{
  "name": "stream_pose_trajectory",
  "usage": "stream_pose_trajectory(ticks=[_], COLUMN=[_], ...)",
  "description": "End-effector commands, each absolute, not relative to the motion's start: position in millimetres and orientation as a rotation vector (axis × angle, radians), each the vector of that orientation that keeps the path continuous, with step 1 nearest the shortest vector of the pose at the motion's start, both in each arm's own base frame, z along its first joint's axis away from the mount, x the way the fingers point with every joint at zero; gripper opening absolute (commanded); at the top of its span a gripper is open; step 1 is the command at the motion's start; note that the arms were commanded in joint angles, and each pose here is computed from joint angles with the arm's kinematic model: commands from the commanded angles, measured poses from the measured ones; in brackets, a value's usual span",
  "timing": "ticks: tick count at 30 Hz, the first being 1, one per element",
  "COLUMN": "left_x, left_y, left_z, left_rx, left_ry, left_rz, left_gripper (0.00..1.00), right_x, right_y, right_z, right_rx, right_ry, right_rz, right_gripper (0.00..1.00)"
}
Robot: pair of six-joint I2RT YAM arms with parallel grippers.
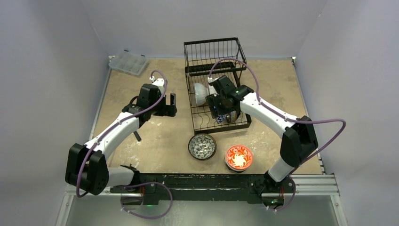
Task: Load the bowls into the dish rack
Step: Place the bowl in the dish rack.
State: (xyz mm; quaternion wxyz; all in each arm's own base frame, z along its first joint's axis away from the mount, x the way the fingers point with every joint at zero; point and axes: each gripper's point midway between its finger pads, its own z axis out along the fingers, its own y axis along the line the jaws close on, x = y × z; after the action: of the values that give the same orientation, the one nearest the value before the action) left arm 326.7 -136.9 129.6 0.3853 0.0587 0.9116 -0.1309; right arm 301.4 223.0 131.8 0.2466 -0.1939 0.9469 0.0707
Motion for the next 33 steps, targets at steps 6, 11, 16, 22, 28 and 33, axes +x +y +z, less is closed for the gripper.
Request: stream_pose_trajectory(ticks=[6, 11, 16, 22, 28, 33], left_x=[332, 331, 332, 332, 333, 332], left_y=[-140, -141, -141, -141, -142, -142], left_z=[135, 135, 135, 134, 134, 133], left_rx=[0.164, 0.166, 0.164, 0.167, 0.168, 0.170], left_ry=[2.292, 2.294, 2.293, 2.296, 2.297, 2.300], left_rz=[-0.356, -0.358, -0.358, -0.359, -0.362, -0.363], left_gripper=[0.98, 0.97, 0.97, 0.97, 0.98, 0.98], right_x=[313, 312, 313, 312, 317, 320], right_y=[230, 227, 229, 229, 231, 229], right_z=[140, 129, 118, 114, 127, 137], right_rx=[-0.537, -0.550, -0.559, -0.561, -0.545, -0.539], right_ry=[2.544, 2.562, 2.582, 2.590, 2.554, 2.520], right_rz=[0.164, 0.137, 0.131, 0.124, 0.135, 0.125], right_gripper=[0.00, 0.00, 0.00, 0.17, 0.39, 0.69])
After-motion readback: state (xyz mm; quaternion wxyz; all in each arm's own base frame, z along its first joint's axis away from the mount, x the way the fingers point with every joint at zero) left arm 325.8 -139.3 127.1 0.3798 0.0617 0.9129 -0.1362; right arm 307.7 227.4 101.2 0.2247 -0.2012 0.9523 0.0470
